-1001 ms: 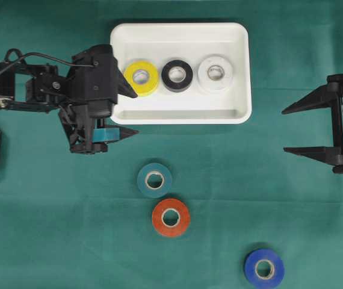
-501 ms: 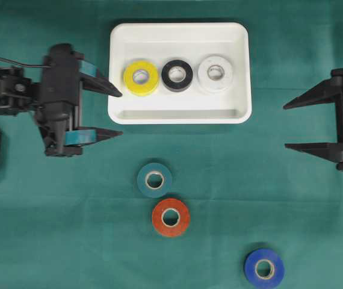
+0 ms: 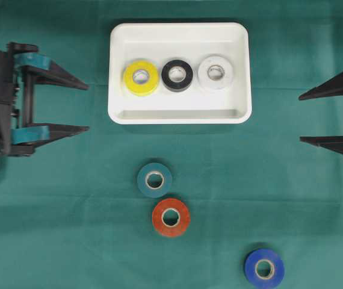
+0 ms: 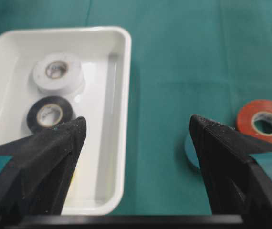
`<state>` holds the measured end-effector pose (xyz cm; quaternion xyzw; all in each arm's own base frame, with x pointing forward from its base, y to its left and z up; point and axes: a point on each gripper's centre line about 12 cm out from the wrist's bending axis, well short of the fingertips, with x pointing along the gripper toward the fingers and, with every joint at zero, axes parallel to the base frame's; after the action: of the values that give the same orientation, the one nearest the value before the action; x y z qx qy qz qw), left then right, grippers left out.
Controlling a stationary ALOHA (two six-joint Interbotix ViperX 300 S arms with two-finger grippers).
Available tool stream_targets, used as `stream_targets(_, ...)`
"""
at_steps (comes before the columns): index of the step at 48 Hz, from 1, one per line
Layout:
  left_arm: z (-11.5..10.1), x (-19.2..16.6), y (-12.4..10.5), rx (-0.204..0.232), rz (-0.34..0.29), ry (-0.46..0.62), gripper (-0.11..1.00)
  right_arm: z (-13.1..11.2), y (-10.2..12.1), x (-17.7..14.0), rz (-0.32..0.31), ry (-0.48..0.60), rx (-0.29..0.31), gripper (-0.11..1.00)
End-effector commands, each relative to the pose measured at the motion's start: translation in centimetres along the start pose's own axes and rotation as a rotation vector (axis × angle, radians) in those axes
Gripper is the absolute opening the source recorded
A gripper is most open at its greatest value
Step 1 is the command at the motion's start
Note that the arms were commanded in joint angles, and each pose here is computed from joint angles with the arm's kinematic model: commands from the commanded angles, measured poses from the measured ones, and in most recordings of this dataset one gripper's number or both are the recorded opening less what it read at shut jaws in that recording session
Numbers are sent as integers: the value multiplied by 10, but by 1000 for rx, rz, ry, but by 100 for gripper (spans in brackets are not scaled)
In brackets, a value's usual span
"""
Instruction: Pick up the tape from a random location and place it into the white case.
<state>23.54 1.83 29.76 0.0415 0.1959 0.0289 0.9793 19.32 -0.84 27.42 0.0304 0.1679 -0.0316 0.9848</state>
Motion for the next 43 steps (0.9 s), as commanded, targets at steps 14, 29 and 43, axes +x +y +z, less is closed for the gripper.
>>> stream_targets(14,-6,-30,-5,0,-15,-77,87,12,1,-10,2,-44,-5,81)
stream_targets(29,-29,-37,-8,-5,-18,-76,87,4,0,-11,2,-38,-5,80)
stream_targets(43,-34,-39,-8,-11,-19,-88,87,5,0,-10,5,-58,-5,80)
